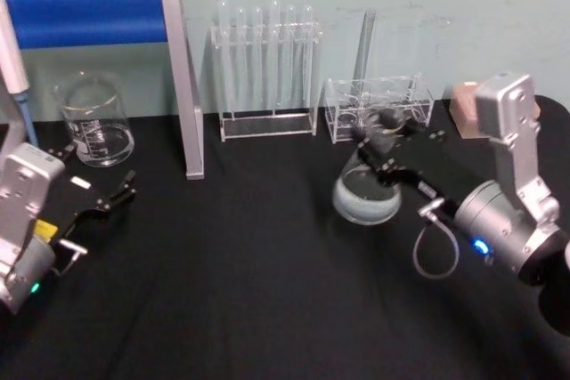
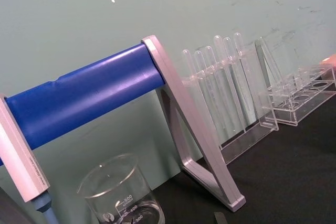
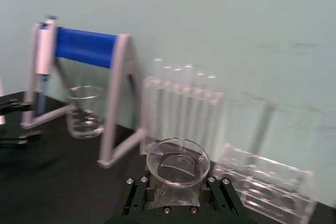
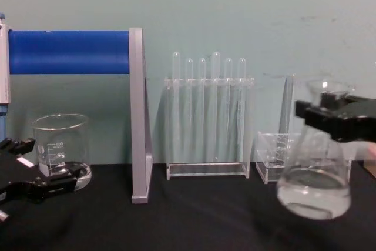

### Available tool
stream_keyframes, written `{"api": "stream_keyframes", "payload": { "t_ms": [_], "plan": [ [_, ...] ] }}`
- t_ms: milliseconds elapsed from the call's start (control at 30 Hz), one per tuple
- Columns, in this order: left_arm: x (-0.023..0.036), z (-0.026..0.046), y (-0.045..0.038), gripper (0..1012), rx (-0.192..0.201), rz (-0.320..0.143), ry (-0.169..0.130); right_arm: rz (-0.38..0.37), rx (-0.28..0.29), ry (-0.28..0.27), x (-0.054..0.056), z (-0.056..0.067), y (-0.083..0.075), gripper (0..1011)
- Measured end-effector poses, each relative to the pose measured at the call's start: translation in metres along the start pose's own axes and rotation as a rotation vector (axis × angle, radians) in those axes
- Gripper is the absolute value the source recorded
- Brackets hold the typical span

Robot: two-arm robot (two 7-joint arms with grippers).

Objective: Grasp the erlenmeyer flask with one hand, shake it three times, then place it back.

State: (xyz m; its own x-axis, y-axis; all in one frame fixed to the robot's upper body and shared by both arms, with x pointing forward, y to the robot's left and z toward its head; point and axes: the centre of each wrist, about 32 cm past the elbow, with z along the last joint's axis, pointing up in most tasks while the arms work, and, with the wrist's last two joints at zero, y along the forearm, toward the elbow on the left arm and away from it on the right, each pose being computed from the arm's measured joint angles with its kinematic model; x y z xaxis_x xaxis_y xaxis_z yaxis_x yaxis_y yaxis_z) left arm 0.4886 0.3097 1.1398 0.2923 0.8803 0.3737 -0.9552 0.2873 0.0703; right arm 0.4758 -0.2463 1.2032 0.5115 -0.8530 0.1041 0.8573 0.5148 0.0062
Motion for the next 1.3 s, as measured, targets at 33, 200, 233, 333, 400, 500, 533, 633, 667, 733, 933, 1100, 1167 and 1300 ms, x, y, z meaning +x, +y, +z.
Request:
{"api": "stream_keyframes", "payload": {
  "t_ms": [33,200,233,333,400,500,533,633,667,733,933,1100,1167,1300],
  "plan": [
    [0.0000,0.0000,0.0000,1001,0.000,0.000,0.000,-0.013,-0.001,-0.001,0.002,0.000,0.000,449],
    [0.0000,0.0000,0.0000,1001,0.000,0.000,0.000,-0.081,-0.002,-0.004,0.014,-0.001,0.002,449],
    [0.0000,0.0000,0.0000,1001,0.000,0.000,0.000,-0.087,-0.002,-0.004,0.015,-0.002,0.002,449],
    [0.0000,0.0000,0.0000,1001,0.000,0.000,0.000,-0.114,-0.004,-0.007,0.020,-0.002,0.003,449],
    [0.0000,0.0000,0.0000,1001,0.000,0.000,0.000,-0.129,-0.006,-0.011,0.023,-0.002,0.003,449],
    [0.0000,0.0000,0.0000,1001,0.000,0.000,0.000,-0.136,-0.006,-0.013,0.024,-0.002,0.003,449],
    [0.0000,0.0000,0.0000,1001,0.000,0.000,0.000,-0.139,-0.006,-0.014,0.024,-0.002,0.004,449],
    [0.0000,0.0000,0.0000,1001,0.000,0.000,0.000,-0.131,-0.007,-0.014,0.023,-0.002,0.004,449],
    [0.0000,0.0000,0.0000,1001,0.000,0.000,0.000,-0.127,-0.007,-0.013,0.022,-0.002,0.004,449],
    [0.0000,0.0000,0.0000,1001,0.000,0.000,0.000,-0.109,-0.007,-0.012,0.019,-0.002,0.003,449],
    [0.0000,0.0000,0.0000,1001,0.000,0.000,0.000,-0.047,-0.006,-0.006,0.007,-0.001,0.003,449],
    [0.0000,0.0000,0.0000,1001,0.000,0.000,0.000,0.035,-0.003,0.006,-0.009,0.001,0.001,449],
    [0.0000,0.0000,0.0000,1001,0.000,0.000,0.000,0.071,-0.001,0.012,-0.016,0.002,0.000,449],
    [0.0000,0.0000,0.0000,1001,0.000,0.000,0.000,0.125,0.001,0.019,-0.026,0.003,-0.002,449]
  ]
}}
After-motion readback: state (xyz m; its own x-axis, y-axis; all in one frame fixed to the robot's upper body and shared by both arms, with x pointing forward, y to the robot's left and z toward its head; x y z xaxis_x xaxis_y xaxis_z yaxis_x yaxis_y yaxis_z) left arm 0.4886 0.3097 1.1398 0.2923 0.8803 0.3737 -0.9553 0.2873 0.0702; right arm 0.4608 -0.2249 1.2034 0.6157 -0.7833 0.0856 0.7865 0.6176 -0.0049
